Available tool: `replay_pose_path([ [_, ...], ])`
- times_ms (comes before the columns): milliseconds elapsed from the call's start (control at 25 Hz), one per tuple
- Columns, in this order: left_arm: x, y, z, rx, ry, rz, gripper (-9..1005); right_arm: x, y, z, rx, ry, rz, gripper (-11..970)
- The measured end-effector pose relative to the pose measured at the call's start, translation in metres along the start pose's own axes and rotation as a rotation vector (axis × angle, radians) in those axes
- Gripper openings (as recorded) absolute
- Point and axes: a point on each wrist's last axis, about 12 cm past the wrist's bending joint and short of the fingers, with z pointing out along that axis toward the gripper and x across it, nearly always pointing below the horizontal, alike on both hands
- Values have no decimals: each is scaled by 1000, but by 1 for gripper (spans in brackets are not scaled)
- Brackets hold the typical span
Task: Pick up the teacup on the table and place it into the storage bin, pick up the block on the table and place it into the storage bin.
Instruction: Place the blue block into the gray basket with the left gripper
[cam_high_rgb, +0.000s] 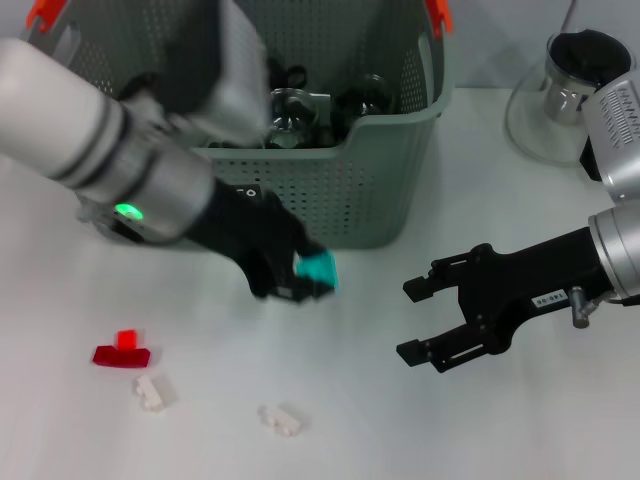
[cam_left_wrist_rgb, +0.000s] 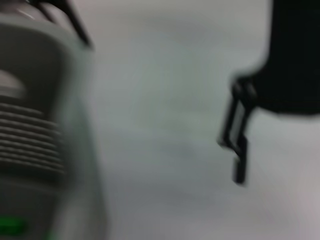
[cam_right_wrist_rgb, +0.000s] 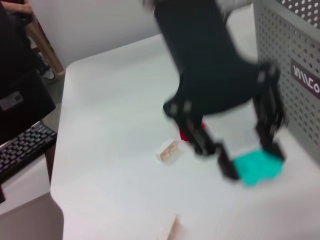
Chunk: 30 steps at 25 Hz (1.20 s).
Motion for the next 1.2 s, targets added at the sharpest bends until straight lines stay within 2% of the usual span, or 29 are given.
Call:
replay_pose_path([
  [120, 9, 8, -32, -48, -114, -84, 401, 1, 1, -3, -8, -3, 4, 866],
  [280, 15, 13, -70, -127, -230, -143, 402, 0, 2, -7, -23, -18, 6, 866],
  [360, 18, 22, -87, -200, -282, -192, 402, 0, 2, -8, -23, -22, 3, 866],
  [480, 20, 39, -102, -309, -344, -255, 401, -1, 2, -7, -23, -23, -4, 866],
  [680, 19, 69, -102, -428, -389, -326, 401, -1, 1, -6, -17, -23, -6, 866],
  [840, 16, 86, -92, -459, -401, -385, 402, -2, 1, -6, -17, -24, -7, 866],
  [960, 15, 91, -90, -485, -414, -409, 402, -3, 0, -6, -17, -24, -7, 866],
  [1120, 12, 91, -91, -493, -413, -398, 402, -4, 1, -4, -17, -27, -9, 866],
  [1200, 10, 89, -96, -502, -415, -385, 571, -4, 0, -4, -15, -27, -10, 866],
])
